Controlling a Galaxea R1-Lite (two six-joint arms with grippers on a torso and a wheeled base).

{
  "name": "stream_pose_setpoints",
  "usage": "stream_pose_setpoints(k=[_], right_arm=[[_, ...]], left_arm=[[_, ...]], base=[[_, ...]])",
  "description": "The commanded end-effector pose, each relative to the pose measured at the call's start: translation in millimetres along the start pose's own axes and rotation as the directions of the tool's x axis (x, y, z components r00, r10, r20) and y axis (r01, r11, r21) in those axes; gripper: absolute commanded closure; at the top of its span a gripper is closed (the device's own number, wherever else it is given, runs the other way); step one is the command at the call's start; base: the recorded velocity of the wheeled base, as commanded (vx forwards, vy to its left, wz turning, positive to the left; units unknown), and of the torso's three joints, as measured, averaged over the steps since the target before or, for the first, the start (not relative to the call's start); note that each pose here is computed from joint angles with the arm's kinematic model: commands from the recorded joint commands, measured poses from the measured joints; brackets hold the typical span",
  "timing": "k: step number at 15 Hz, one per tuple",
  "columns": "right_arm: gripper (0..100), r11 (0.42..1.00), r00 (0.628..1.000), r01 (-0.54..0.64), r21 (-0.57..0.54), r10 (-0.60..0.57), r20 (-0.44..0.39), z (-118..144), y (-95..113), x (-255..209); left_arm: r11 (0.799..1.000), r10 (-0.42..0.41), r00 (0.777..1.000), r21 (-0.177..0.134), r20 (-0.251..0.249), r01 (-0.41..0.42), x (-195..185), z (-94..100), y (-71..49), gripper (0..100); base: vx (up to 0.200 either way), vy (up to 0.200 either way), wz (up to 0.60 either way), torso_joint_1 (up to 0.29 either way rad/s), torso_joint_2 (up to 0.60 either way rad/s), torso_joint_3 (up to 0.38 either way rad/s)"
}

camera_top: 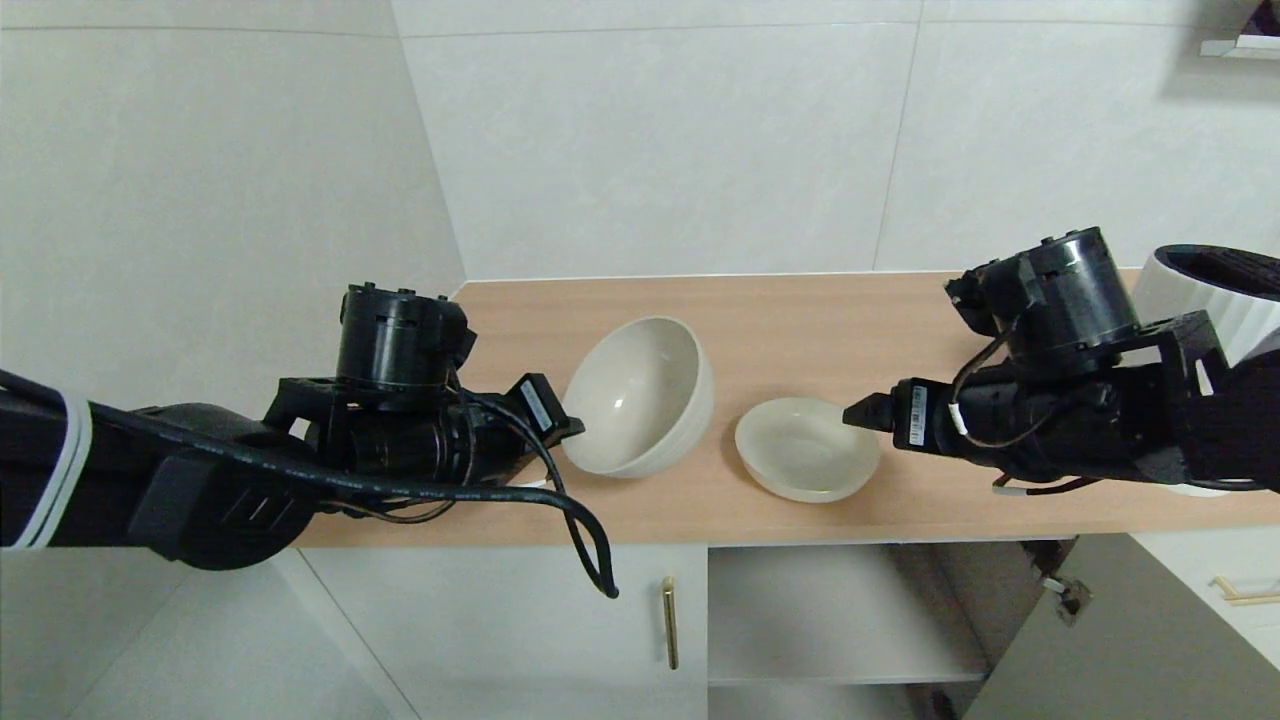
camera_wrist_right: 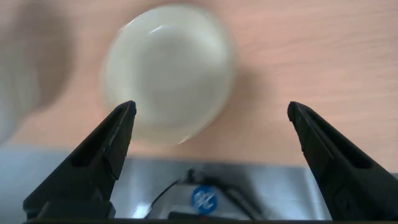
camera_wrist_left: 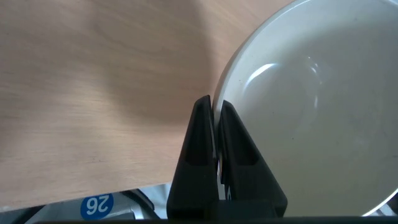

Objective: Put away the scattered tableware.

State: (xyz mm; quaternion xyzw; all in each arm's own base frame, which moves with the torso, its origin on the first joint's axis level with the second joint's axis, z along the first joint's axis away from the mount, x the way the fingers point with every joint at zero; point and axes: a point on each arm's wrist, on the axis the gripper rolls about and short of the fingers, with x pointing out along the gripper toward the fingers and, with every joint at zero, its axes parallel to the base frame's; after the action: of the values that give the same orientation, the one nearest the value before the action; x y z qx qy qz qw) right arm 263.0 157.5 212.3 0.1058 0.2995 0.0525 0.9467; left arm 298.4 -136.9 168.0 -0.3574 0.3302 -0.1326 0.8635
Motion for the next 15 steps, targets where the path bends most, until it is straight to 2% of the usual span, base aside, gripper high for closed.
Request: stream_pose_setpoints(k=[1, 6, 15], right_arm=[[0, 0.997, 0.997, 0.07, -0.033, -0.071, -0.026, -10.9, 8.8, 25.8], [0, 0.989, 0.989, 0.138, -0.049, -0.14, -0.042, -20.9, 13.1, 53.9], [0, 0.986, 0.986, 0.154, -0.059, -0.157, -0.063, -26.8, 12.8, 63.8]], left_arm=[[1.0, -0.009, 1.0, 0.003, 0.009, 0.009, -3.8, 1.3, -2.2, 100], [1.0, -0.01, 1.0, 0.003, 0.008, 0.01, -4.2, 0.8, -2.5, 100], [1.0, -0.01, 1.0, 0.005, 0.006, 0.01, -4.1, 0.4, -2.7, 100]], base=[[0.0, 0.0, 0.0, 0.0, 0.0, 0.0], [0.0, 0.0, 0.0, 0.0, 0.0, 0.0], [0.0, 0.0, 0.0, 0.0, 0.0, 0.0]])
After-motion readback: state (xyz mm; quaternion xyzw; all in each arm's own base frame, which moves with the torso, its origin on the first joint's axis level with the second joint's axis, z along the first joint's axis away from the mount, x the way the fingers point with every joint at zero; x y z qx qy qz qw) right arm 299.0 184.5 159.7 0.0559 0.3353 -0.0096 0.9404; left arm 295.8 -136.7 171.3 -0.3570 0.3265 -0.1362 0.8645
